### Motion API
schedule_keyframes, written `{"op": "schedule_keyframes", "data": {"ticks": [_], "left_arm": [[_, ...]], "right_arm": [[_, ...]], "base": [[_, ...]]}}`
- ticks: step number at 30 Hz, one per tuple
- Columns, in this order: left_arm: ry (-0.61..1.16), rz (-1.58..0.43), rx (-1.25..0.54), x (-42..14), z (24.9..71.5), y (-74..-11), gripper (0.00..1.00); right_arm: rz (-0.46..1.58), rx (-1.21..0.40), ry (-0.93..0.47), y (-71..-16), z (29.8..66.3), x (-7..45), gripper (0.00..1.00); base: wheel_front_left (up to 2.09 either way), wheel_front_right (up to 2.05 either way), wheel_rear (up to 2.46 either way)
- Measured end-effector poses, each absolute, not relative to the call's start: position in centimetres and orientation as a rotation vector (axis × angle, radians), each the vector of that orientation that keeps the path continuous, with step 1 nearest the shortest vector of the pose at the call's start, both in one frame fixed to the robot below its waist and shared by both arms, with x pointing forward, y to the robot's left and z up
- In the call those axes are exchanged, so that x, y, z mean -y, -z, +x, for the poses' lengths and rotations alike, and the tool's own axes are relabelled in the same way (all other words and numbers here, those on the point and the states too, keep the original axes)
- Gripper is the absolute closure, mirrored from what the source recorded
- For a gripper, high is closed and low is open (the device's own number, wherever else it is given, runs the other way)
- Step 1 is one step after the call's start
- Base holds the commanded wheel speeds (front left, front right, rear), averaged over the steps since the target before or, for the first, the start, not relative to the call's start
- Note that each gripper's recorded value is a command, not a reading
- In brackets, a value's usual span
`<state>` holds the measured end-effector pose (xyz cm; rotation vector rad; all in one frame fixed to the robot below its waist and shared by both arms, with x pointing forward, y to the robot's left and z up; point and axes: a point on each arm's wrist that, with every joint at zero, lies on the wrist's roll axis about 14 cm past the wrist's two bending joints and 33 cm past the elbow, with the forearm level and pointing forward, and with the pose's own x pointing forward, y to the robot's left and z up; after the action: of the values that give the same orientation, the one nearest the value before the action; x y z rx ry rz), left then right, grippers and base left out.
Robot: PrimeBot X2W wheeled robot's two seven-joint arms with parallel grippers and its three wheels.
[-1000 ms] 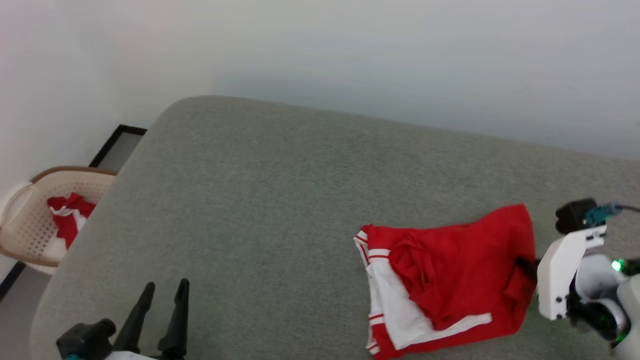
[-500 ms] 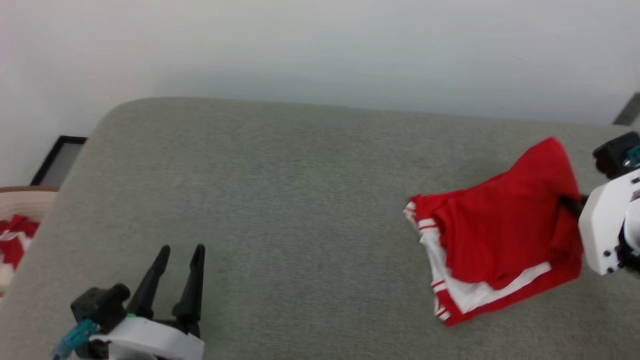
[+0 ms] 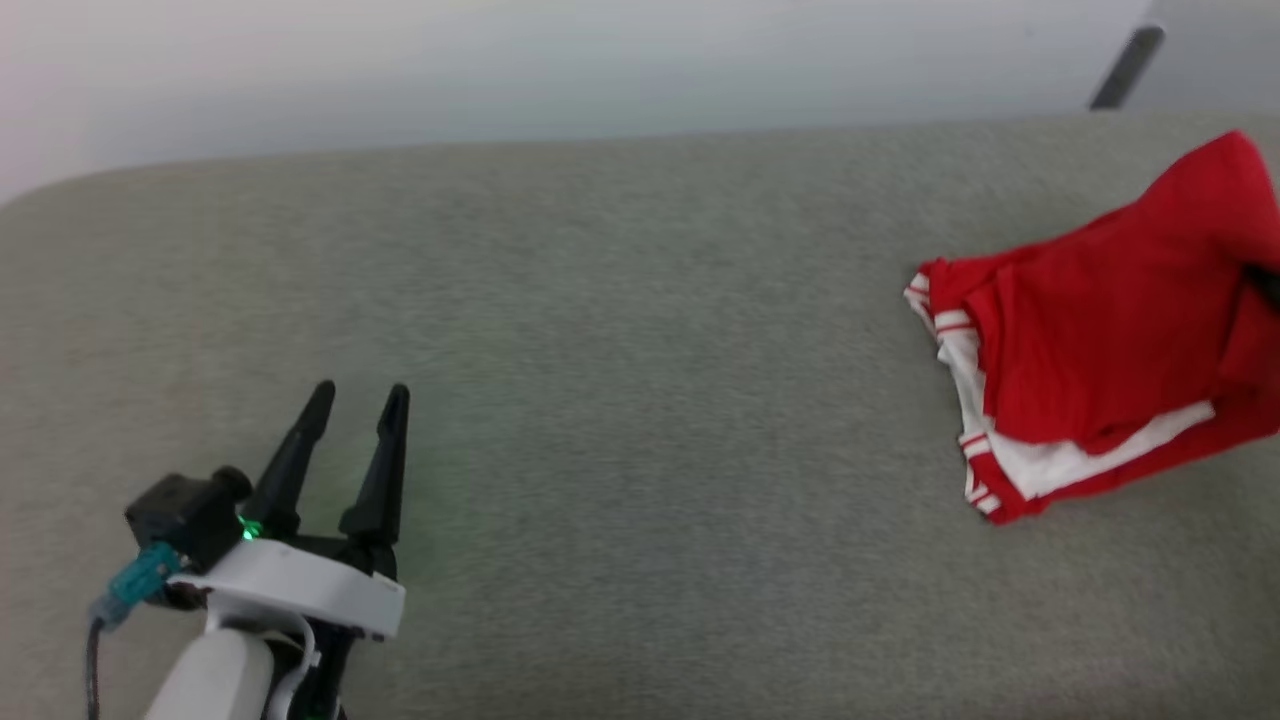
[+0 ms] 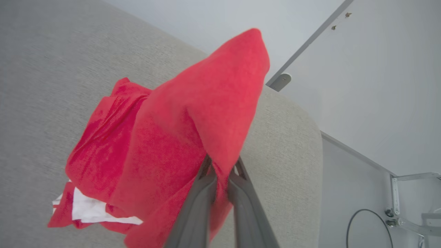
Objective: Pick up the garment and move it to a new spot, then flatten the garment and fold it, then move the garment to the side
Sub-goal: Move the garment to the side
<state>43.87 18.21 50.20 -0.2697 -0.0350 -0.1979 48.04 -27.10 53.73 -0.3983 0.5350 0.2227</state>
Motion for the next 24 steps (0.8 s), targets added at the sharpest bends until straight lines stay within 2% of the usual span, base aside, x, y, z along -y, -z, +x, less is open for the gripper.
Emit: {"op": "schedule_keyframes", "data": {"ticks": [15, 20, 24], "left_arm": [[0.411, -0.284, -0.028, -11.0, 50.2, -46.8, 0.00], [0.442, -0.295, -0.070, -9.9, 51.0, -44.8, 0.00], [0.441, -0.307, -0.095, -9.8, 51.2, -43.6, 0.00]], "right_arm": [[-0.666, -0.572, -0.004, -52.5, 47.9, 39.6, 1.00], [-0.769, -0.665, 0.049, -50.1, 47.4, 43.2, 1.00], [-0.776, -0.714, 0.070, -47.6, 47.6, 44.2, 1.00]], "base": [[0.00, 0.00, 0.00], [0.00, 0.00, 0.00], [0.00, 0.00, 0.00]]}}
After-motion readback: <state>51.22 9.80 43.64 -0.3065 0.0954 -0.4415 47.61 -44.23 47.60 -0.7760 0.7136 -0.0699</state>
